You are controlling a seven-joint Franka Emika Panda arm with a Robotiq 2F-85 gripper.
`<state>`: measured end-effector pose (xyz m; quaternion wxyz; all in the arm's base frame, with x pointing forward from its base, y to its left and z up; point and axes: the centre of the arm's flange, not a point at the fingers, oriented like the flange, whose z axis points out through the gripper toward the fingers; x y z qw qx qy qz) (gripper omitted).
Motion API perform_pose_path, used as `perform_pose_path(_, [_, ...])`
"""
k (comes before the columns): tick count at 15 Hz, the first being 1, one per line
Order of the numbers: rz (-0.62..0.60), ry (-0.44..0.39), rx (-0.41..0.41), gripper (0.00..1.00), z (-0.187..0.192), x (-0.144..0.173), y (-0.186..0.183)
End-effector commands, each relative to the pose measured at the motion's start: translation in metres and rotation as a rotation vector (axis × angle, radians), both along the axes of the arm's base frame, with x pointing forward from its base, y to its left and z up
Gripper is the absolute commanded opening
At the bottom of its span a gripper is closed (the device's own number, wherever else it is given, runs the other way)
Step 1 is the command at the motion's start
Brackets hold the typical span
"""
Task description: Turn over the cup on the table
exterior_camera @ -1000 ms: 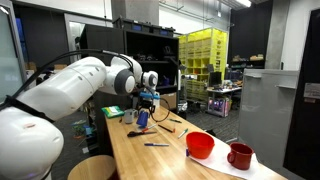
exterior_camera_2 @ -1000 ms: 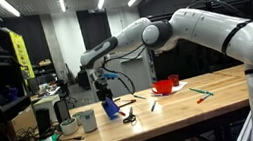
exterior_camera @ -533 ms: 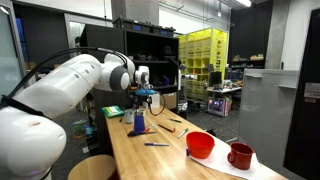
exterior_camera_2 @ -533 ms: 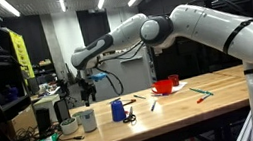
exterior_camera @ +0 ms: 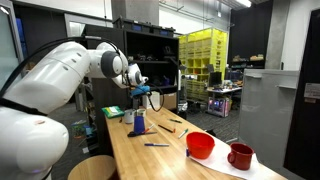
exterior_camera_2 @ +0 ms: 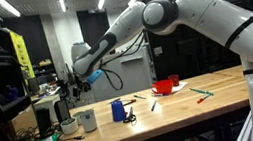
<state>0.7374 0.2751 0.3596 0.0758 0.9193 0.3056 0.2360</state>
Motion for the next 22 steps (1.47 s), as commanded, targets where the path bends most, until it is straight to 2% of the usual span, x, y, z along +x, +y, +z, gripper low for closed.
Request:
perform_pose_path(1, [-0.138,-0.001,-0.036,1.00,0.016,-0.059,-0.020])
perform_pose_path(4, [-0.257,0.108,-0.009,1.00,0.020,-0.082,-0.032])
perform_pose_path(7, [-0.336,0.177,0.001,1.00,0.034,-0.111,-0.032])
perform_pose_path(8, [-0.292,0.133,-0.018,1.00,0.016,-0.069,-0.030])
perform_pose_path(22, [-0.298,0.140,-0.019,1.00,0.013,-0.069,-0.032])
